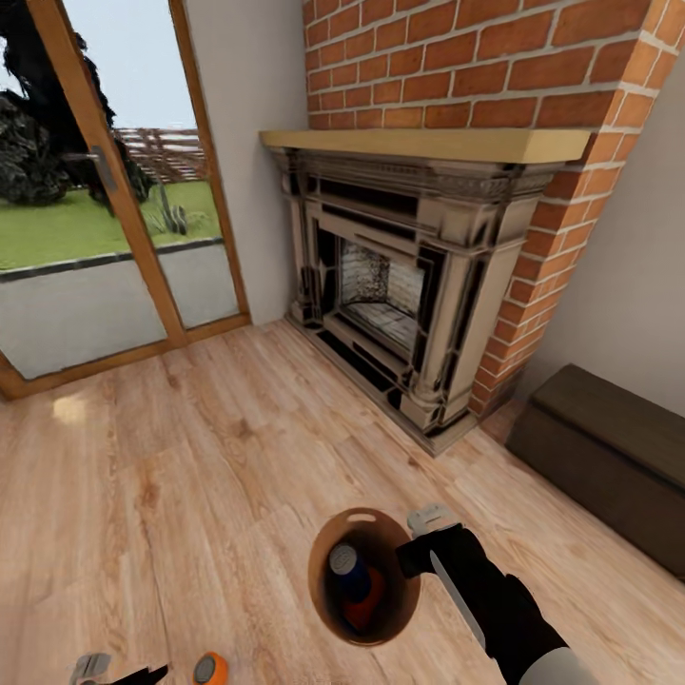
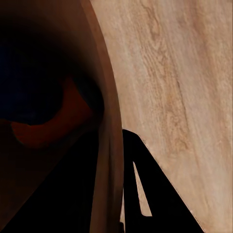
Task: Put the three can of soda from the living room inside the tash can in the kitchen.
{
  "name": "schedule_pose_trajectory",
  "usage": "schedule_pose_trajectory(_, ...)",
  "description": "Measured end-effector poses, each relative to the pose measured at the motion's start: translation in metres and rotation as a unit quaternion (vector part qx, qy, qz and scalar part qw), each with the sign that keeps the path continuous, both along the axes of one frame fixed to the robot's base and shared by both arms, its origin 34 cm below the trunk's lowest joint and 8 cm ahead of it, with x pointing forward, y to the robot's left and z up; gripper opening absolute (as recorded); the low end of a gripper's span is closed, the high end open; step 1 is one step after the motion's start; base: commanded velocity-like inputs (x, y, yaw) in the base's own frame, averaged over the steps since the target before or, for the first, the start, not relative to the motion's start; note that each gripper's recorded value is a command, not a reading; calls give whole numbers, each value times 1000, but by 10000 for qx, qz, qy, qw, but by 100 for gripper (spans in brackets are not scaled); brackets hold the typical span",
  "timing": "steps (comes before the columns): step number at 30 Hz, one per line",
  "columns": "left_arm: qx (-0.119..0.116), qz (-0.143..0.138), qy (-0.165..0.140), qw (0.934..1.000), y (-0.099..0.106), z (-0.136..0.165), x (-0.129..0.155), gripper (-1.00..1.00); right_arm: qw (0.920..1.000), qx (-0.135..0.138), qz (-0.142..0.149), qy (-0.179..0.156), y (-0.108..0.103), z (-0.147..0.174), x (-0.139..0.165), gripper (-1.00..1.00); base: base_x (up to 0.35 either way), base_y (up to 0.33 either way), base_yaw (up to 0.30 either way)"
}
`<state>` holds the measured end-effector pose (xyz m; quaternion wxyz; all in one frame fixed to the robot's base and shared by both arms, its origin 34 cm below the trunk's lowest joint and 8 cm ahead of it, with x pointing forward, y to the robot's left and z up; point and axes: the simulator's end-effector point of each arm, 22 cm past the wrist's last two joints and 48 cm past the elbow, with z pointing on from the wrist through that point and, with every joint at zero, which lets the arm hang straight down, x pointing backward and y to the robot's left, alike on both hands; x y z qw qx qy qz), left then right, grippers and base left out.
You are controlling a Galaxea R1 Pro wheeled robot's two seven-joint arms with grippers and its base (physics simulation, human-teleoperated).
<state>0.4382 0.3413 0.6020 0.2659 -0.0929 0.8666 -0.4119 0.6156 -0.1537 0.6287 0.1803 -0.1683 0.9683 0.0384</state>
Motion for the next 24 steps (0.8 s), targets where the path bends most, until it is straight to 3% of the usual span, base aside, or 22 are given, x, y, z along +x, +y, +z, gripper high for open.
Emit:
schedule_pose_trajectory(11, -1, 2, 15, 10000, 0, -1, -1, 100, 10000, 11, -3, 21, 0, -2, -1, -100, -6, 287, 280)
schedule_pose_trajectory(17, 2, 3, 26, 10000, 0, -2, -1, 100, 10000, 5, -1, 30, 0, -3, -1, -100, 223, 249, 262)
schedule_pose_trajectory(24, 3, -2, 36, 10000, 0, -2, -1, 100, 10000, -20, 6, 27, -1, -3, -1, -100, 323, 66, 66)
